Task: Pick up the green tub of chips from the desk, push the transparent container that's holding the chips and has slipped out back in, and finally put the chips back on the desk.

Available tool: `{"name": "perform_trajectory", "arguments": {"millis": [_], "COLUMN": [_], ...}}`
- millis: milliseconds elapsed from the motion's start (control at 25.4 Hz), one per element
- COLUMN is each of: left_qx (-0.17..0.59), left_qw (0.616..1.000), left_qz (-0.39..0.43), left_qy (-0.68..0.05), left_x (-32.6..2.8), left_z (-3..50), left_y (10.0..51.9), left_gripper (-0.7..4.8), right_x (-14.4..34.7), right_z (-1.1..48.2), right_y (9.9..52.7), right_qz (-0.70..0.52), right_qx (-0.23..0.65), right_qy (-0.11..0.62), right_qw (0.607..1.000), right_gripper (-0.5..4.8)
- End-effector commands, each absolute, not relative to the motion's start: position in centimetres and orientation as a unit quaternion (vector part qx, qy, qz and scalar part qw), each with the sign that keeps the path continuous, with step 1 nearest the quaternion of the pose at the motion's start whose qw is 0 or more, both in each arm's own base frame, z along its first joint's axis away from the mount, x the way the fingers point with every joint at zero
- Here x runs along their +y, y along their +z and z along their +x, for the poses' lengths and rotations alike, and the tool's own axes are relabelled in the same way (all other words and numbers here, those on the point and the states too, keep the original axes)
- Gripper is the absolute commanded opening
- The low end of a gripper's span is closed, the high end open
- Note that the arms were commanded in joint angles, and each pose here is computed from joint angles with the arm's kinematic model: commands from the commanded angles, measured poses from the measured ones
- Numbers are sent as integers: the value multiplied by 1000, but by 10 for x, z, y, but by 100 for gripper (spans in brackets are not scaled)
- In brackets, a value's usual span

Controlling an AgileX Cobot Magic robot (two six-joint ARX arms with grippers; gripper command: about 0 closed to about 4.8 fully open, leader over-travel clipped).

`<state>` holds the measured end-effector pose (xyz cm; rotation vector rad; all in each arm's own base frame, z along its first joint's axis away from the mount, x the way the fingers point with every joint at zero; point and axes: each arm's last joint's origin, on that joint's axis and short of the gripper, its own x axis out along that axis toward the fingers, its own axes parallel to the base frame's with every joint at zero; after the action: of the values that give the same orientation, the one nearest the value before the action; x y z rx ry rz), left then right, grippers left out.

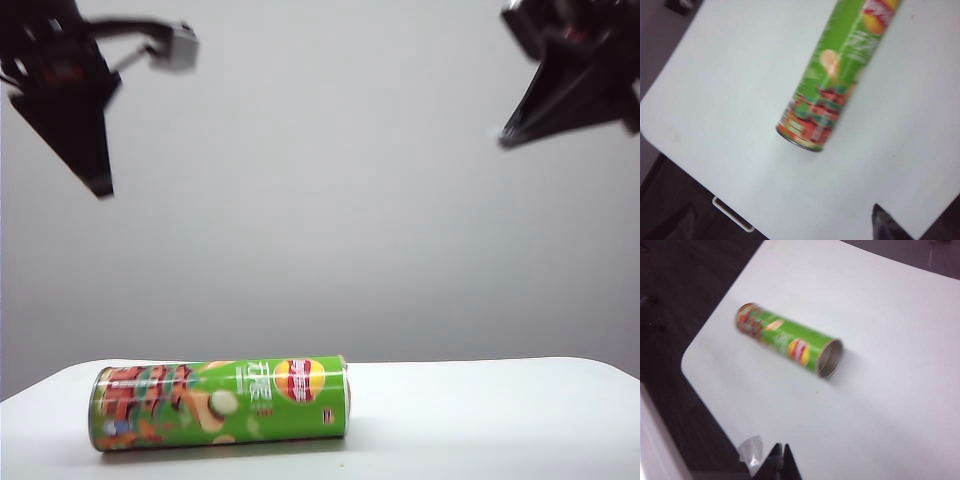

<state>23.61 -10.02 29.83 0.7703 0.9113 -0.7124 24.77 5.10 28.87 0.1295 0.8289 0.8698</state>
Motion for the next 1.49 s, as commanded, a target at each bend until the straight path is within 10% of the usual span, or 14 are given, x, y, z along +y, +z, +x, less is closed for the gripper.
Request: {"name": "perform_trajectory", "arguments": {"millis": [39,511,786,1494], "left_qx": [400,109,-19,-42], "left_qw": [794,973,993,990], "left_qz": [328,118,50,7], "left_qy": [-320,-165,-106,-136], "left_x": [-88,-37,-19,-32], "left_z": [206,95,59,86], "left_y": [303,272,277,191], "left_gripper": [479,479,479,479], "right_x": [46,14,10,11], "right_z": [217,86,54,88], "right_y": [312,337,274,198], "right_qz": [51,28,100,148], "right_qx": [369,54,-43,-11], "right_qy": [414,212,166,156], "right_qw": [831,975,980,977], "right_gripper": [-2,-2,-2,-1]}}
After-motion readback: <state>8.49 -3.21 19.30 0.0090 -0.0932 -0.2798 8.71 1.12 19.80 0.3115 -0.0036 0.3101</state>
